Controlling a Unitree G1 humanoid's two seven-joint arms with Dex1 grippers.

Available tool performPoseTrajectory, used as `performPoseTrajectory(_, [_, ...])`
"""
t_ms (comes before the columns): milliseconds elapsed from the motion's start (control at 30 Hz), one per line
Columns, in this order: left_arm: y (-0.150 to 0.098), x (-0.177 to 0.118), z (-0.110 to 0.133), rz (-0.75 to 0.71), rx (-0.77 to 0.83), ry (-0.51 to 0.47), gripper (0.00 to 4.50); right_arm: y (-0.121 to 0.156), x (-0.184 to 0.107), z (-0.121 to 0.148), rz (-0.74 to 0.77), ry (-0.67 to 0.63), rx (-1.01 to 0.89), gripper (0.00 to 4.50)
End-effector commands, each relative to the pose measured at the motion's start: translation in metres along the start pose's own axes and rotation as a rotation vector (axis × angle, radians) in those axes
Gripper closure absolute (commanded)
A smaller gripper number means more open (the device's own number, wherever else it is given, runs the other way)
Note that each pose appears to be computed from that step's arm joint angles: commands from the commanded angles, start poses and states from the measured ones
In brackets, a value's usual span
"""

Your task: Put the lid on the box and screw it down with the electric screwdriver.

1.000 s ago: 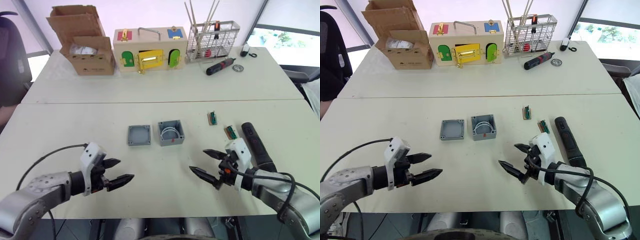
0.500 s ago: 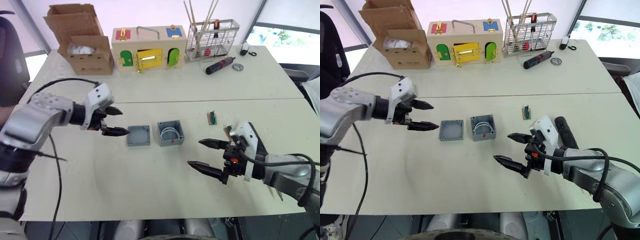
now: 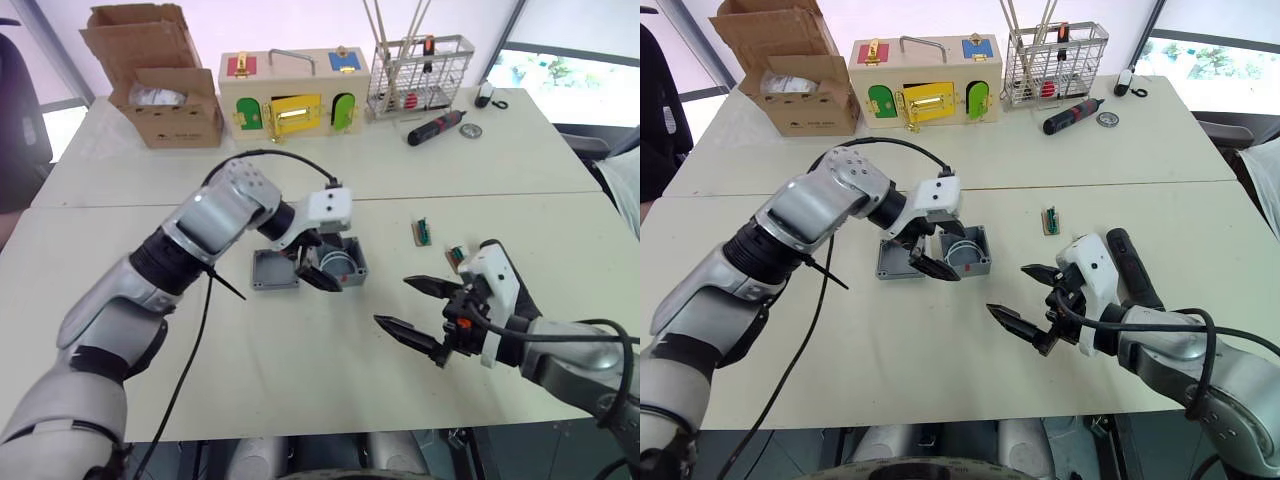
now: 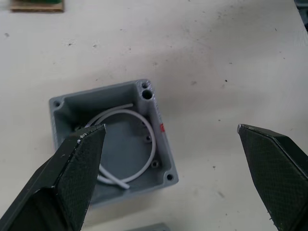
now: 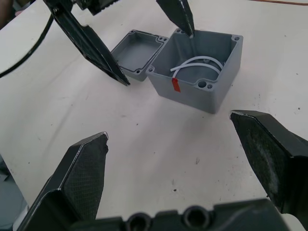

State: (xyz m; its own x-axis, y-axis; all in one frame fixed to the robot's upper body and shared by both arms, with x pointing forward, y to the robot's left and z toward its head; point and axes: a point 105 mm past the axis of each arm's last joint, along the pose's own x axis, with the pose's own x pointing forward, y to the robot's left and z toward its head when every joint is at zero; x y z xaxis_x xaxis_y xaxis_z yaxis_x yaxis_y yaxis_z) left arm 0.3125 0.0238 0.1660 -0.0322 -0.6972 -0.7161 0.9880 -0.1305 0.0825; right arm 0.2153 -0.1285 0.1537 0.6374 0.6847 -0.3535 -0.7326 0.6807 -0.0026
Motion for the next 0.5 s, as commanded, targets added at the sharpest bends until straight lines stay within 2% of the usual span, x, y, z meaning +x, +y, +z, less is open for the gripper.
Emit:
performPoseTrajectory(33, [-0.001, 0.003, 0.003, -0.008, 0.015, 0.017, 0.0, 0.005, -0.001, 0.008, -0.017, -0.049, -0.025, 0.04])
performPoseTrajectory(333, [0.006, 0.028, -0.009, -0.015, -0.009, 0.078, 0.0, -0.001, -0.002, 0.004, -0.085, -0.064, -0.012, 0.04])
performPoseTrajectory(433, [0.008, 0.034, -0.009, -0.013, -0.009, 0.077, 0.82, -0.001, -0.002, 0.003, -0.102, -0.072, -0.009, 0.0])
performPoseTrajectory(500, [0.012, 0.038, -0.006, 0.009, -0.014, 0.069, 1.83, -0.002, -0.002, 0.003, -0.112, -0.077, -0.009, 0.0])
